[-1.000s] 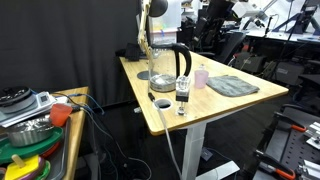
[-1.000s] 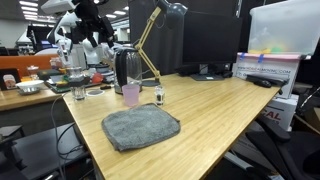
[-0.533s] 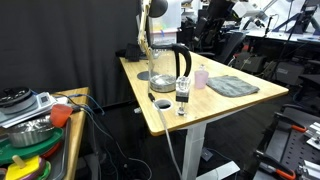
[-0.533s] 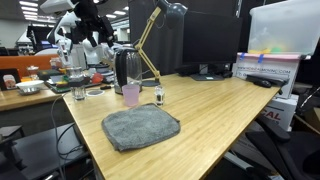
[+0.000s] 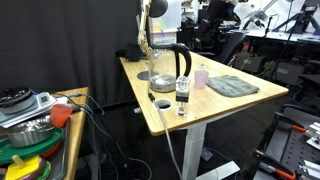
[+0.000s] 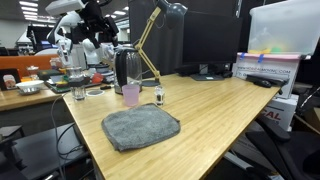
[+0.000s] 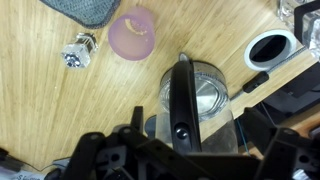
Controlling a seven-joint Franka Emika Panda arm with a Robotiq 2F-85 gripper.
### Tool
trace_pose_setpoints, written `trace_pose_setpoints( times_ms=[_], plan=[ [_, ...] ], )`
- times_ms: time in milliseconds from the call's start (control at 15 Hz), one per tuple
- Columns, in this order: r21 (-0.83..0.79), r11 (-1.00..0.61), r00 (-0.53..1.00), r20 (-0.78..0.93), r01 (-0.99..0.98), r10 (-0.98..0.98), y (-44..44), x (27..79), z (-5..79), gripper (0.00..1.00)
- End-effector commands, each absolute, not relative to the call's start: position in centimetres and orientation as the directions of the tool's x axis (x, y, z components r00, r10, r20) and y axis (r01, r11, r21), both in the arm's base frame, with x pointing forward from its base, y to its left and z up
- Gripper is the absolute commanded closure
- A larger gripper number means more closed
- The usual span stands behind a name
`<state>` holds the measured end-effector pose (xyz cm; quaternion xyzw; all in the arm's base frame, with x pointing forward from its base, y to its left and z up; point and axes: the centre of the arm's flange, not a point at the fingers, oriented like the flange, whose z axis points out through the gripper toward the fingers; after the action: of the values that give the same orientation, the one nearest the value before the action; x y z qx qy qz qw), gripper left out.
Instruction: Press the button to open the kettle lid.
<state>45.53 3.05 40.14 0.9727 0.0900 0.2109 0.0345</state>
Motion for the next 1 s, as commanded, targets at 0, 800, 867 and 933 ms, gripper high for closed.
trace_pose_setpoints(
  times_ms=[0, 800, 867, 933],
  plan=[
    [0.169, -0.952, 0.866, 0.396, 0.257, 0.304, 2.9, 47.4, 39.7, 0.00],
    [0.165, -0.961, 0.878, 0.395, 0.222, 0.271, 1.7, 51.0, 39.5, 0.76],
    [0.163, -0.962, 0.878, 0.397, 0.221, 0.269, 1.7, 51.0, 39.6, 0.82],
    [0.161, -0.963, 0.876, 0.403, 0.216, 0.264, 1.7, 50.9, 39.8, 0.90]
  ],
)
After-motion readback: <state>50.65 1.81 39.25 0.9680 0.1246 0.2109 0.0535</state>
